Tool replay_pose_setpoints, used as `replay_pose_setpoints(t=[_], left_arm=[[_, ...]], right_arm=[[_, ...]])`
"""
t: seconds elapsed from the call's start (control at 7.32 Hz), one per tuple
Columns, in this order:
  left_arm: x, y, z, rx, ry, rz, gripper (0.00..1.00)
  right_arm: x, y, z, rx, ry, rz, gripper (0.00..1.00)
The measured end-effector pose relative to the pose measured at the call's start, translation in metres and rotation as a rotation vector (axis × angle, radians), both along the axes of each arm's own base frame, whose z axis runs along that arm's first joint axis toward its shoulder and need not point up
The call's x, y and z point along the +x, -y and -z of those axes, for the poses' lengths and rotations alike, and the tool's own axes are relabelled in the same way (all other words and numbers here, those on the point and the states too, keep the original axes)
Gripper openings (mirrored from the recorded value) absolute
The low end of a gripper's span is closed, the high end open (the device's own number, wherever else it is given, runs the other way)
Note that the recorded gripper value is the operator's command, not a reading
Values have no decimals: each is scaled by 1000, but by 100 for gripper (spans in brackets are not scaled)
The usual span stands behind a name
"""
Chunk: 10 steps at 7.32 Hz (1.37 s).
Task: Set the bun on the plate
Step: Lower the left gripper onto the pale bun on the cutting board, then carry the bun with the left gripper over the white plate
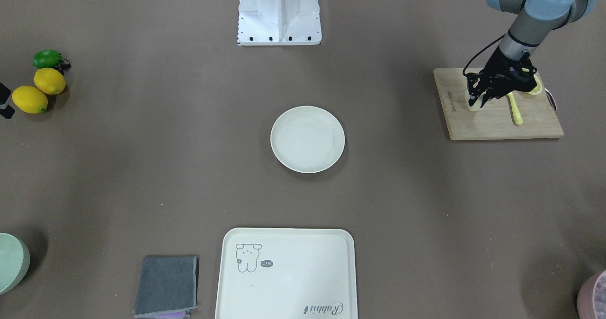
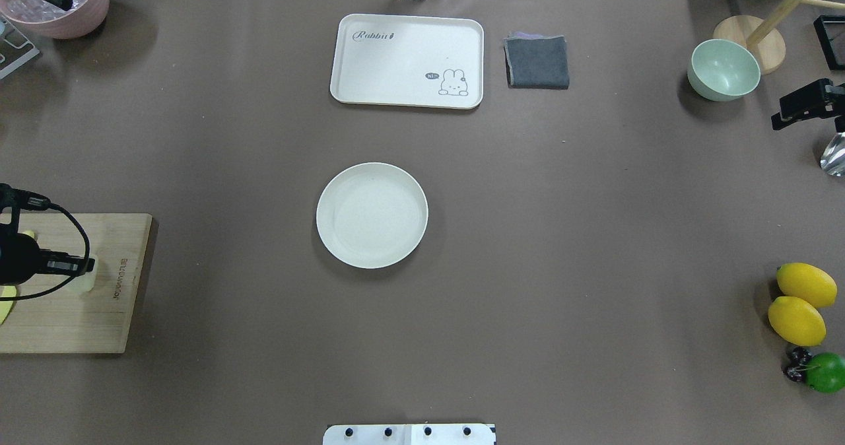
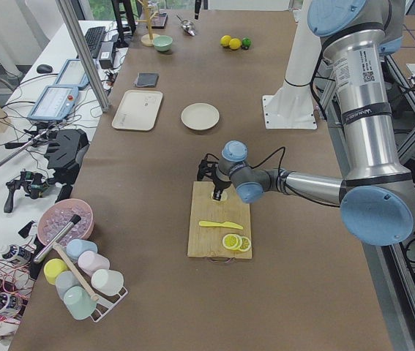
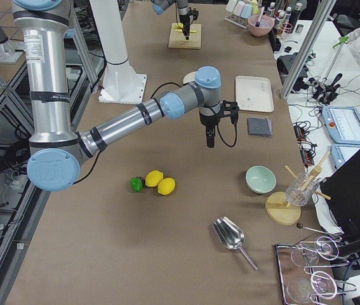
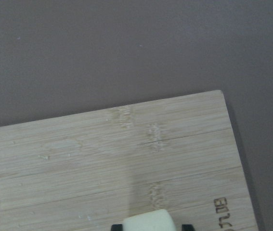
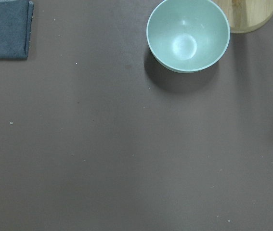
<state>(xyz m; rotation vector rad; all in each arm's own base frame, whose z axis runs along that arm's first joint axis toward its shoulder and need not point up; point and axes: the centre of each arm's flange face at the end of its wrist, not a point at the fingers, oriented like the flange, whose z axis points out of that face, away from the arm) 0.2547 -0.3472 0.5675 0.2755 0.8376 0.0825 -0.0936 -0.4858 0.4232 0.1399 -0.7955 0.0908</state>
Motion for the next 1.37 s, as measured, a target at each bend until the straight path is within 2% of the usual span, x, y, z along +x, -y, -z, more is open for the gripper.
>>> replay_pose_setpoints(t=[0.27, 0.68, 1.09, 1.37], left_arm=[[-1, 1, 16, 16, -25, 2, 17], [21, 18, 83, 30, -162, -13, 17], [115, 71, 196, -56, -314, 45, 17], [206, 77, 271, -98, -375, 69, 17]], right_arm=[[0, 0, 1, 0, 2, 0, 100], [3, -2, 0, -2, 2, -3, 100], [7, -9, -12, -23, -6, -6, 100], [11, -18, -30, -20, -8, -5, 100]])
